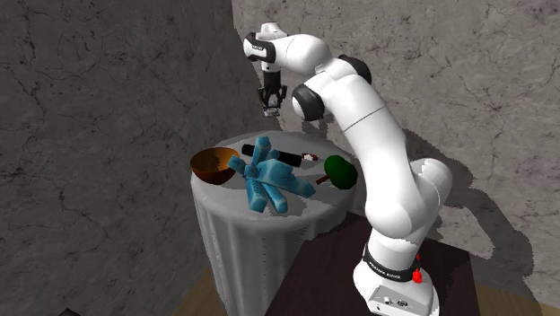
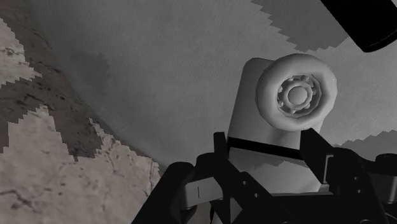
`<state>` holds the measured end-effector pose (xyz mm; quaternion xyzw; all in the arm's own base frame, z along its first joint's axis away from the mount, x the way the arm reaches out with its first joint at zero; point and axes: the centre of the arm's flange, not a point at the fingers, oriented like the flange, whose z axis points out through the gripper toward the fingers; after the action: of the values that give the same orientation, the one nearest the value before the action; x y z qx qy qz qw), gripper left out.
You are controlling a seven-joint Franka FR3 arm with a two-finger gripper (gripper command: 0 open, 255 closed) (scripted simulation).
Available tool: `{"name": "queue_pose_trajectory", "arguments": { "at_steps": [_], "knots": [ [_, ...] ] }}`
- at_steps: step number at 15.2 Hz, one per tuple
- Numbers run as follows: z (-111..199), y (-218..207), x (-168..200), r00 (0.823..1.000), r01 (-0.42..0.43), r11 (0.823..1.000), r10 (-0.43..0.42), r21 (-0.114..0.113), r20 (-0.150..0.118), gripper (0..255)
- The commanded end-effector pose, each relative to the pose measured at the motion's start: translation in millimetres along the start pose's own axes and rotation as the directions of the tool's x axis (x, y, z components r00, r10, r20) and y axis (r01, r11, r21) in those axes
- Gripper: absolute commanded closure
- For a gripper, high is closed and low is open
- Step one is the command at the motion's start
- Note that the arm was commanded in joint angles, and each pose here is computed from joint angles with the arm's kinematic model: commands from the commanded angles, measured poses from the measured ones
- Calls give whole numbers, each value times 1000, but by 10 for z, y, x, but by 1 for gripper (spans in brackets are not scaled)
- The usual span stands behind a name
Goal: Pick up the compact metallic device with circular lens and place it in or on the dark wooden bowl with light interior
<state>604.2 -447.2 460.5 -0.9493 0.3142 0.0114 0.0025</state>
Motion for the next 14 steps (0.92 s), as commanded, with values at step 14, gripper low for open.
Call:
{"name": "queue_pose_trajectory", "arguments": {
  "at_steps": [14],
  "knots": [
    [-189,-1306,-915,1000,0,1000,0,0,0,255]
  ]
}}
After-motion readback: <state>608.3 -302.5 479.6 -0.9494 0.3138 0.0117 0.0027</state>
